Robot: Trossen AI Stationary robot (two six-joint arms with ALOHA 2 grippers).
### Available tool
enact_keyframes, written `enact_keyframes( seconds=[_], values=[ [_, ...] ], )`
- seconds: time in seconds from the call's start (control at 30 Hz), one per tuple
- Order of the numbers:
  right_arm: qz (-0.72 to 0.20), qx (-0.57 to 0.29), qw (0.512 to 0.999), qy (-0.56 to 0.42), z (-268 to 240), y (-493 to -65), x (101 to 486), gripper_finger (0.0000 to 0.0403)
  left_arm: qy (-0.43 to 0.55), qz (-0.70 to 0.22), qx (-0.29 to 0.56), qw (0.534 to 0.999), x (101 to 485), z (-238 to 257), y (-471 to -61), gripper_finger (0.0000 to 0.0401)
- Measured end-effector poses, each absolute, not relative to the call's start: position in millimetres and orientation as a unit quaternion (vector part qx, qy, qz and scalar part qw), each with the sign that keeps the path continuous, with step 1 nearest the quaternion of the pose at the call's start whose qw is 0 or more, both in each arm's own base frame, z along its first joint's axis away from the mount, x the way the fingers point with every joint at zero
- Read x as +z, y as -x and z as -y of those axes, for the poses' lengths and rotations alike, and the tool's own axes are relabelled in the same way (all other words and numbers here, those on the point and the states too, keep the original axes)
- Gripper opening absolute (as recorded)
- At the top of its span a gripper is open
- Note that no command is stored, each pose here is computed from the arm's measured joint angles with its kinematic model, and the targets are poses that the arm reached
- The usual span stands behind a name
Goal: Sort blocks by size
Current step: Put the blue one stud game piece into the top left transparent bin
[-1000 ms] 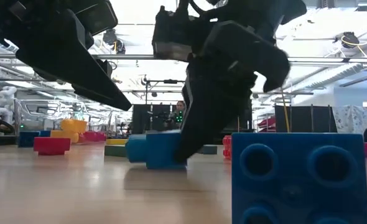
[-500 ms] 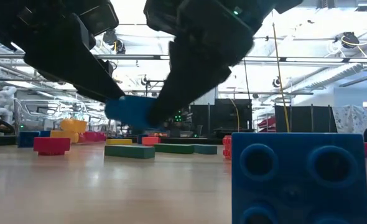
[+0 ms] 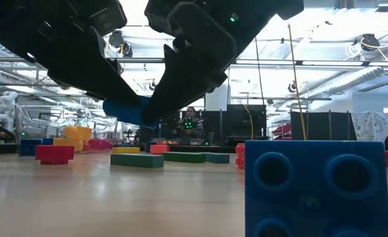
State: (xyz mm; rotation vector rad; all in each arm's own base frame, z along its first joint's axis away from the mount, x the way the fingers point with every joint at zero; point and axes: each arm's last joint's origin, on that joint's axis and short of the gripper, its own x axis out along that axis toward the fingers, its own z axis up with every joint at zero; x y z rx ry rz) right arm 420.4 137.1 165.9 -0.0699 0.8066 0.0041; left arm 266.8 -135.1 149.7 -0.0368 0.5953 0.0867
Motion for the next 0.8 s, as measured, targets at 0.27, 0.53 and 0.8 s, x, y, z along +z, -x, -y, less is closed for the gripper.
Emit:
enact_keyframes(
  seconds=[0.27,0.53,0.8],
  values=[
    [-0.394,-0.002,0.919,0.03,-125,-423,168,0.0127,0.018,-0.302,0.048,0.952,152,126,-269,0.0141],
    [-0.378,-0.089,0.921,0.035,-95,-421,194,0.0129,0.032,-0.293,0.141,0.945,192,89,-251,0.0142],
    [-0.388,-0.108,0.914,0.046,-69,-424,195,0.0129,0.065,-0.291,0.359,0.884,226,25,-202,0.0145]
  ],
)
